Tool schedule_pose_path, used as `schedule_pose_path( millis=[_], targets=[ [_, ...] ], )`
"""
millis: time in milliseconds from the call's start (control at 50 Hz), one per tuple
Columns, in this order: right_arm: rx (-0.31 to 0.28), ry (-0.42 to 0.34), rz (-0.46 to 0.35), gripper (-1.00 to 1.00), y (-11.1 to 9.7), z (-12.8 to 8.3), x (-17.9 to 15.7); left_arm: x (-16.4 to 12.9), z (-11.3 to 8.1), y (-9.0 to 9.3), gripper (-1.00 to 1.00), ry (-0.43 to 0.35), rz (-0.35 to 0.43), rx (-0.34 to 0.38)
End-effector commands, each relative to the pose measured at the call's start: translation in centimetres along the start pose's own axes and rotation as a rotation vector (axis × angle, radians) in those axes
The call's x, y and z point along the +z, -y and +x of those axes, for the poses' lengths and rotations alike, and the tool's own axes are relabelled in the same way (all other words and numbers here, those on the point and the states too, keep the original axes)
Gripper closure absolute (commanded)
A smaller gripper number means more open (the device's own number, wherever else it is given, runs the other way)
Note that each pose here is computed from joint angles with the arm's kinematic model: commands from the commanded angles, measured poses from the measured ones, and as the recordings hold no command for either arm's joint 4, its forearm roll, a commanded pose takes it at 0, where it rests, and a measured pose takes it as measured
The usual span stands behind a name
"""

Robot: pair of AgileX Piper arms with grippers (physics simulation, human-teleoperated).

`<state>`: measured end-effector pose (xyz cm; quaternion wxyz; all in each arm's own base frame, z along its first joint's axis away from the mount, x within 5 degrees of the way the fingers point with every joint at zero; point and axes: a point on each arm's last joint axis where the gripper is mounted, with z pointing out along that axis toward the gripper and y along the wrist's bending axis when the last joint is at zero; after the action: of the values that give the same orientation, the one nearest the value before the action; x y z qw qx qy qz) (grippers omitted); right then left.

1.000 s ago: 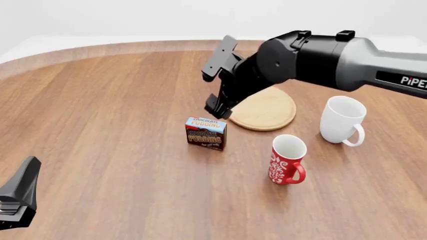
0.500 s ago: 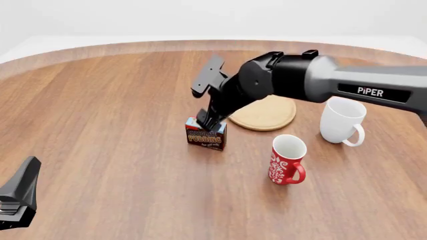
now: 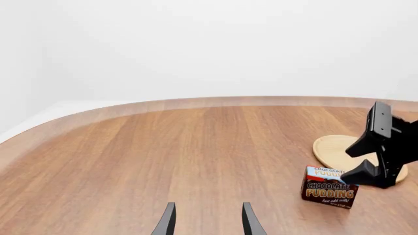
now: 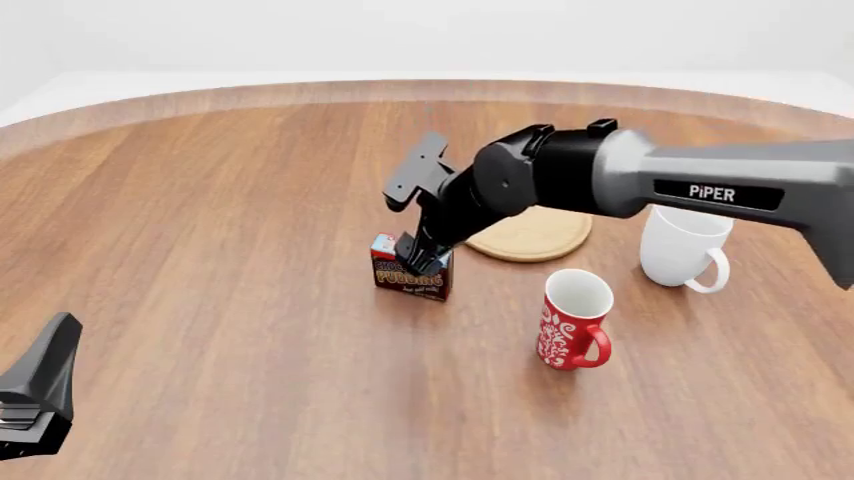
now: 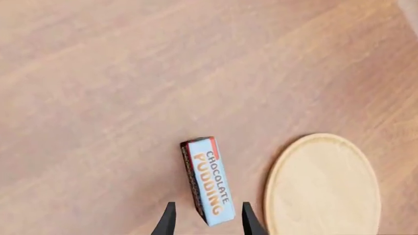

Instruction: Put the chocolate pudding to the left of the plate.

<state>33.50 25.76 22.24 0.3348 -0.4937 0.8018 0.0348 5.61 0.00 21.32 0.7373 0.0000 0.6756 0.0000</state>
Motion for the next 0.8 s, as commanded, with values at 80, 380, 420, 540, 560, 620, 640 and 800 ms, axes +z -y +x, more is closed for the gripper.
schedule_pose_path(
  millis=[80,380,420,540,560,620,640,800],
  targets=[
    [0.009,-0.015,-0.002,-1.0,0.0,0.7,0.9,0.0,0.0,0.0,-1.0,0.0,0.0,0.0],
    [0.035,-0.024,0.003,-1.0,0.3,1.4,1.3,0.0,0.0,0.0,-1.0,0.0,0.0,0.0],
    [0.037,-0.025,0.003,-1.0,0.3,1.5,1.2,0.0,0.0,0.0,-1.0,0.0,0.0,0.0],
    [0.044,-0.032,0.009,-1.0,0.7,1.9,1.4,0.0,0.0,0.0,-1.0,0.0,0.0,0.0],
    [0.044,-0.032,0.009,-1.0,0.7,1.9,1.4,0.0,0.0,0.0,-1.0,0.0,0.0,0.0],
    [0.047,-0.034,0.01,-1.0,0.8,2.0,1.4,0.0,0.0,0.0,-1.0,0.0,0.0,0.0],
    [0.047,-0.034,0.01,-1.0,0.8,2.0,1.4,0.0,0.0,0.0,-1.0,0.0,0.0,0.0],
    [0.054,-0.039,0.009,-1.0,0.8,2.2,1.7,0.0,0.0,0.0,-1.0,0.0,0.0,0.0]
  ],
)
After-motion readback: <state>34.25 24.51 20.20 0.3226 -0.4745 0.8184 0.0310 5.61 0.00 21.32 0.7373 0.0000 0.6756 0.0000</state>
